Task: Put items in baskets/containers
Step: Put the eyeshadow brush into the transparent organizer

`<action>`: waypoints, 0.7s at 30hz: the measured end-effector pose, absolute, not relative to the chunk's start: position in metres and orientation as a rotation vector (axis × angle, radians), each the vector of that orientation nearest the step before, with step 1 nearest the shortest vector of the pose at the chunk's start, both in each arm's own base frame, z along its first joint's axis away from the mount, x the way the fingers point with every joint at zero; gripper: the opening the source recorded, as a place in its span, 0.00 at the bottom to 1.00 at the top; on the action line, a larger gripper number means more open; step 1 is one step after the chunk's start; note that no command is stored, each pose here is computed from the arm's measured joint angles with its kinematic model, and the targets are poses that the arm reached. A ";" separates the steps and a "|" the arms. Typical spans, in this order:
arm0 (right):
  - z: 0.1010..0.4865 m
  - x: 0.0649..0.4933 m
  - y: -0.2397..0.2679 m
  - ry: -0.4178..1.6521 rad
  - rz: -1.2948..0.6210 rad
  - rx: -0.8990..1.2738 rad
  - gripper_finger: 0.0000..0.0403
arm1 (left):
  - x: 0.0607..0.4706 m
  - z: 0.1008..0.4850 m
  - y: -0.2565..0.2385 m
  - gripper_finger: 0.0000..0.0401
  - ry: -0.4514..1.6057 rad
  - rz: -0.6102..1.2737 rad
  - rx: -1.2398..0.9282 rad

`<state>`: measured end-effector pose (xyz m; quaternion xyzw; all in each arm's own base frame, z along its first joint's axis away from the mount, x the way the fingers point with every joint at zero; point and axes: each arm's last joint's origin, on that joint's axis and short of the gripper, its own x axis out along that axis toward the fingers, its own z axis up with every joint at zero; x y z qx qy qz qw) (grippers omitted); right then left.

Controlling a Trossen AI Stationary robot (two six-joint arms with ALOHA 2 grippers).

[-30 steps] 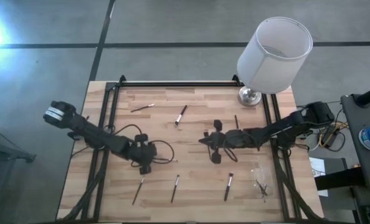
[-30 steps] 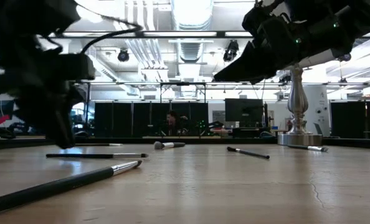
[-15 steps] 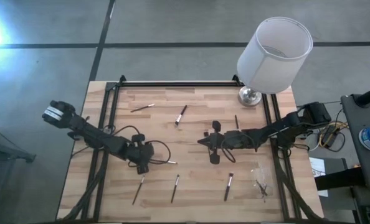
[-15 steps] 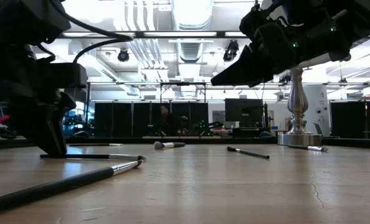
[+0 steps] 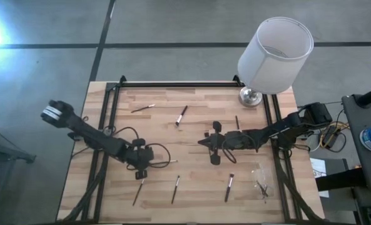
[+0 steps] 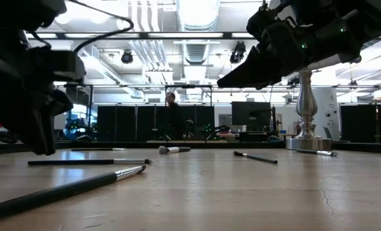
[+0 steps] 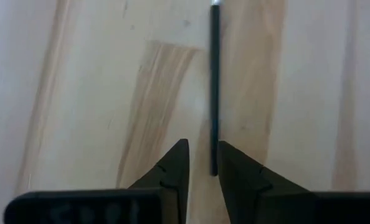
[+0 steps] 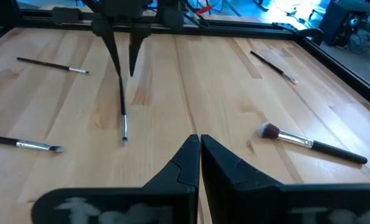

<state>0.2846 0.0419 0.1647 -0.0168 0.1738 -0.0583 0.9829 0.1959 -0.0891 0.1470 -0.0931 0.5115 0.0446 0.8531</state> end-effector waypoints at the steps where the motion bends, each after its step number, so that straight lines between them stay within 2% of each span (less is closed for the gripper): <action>1: 0.165 0.285 0.042 0.350 -0.117 -0.034 0.02 | 0.195 0.145 -0.090 0.19 1.088 0.102 -0.198; 12: 0.166 0.286 0.042 0.331 -0.108 -0.018 0.02 | 0.192 0.131 -0.101 0.18 1.119 0.135 -0.139; 21: 0.157 0.294 0.045 0.327 -0.060 -0.022 0.02 | 0.192 0.143 -0.108 0.16 1.069 0.162 -0.294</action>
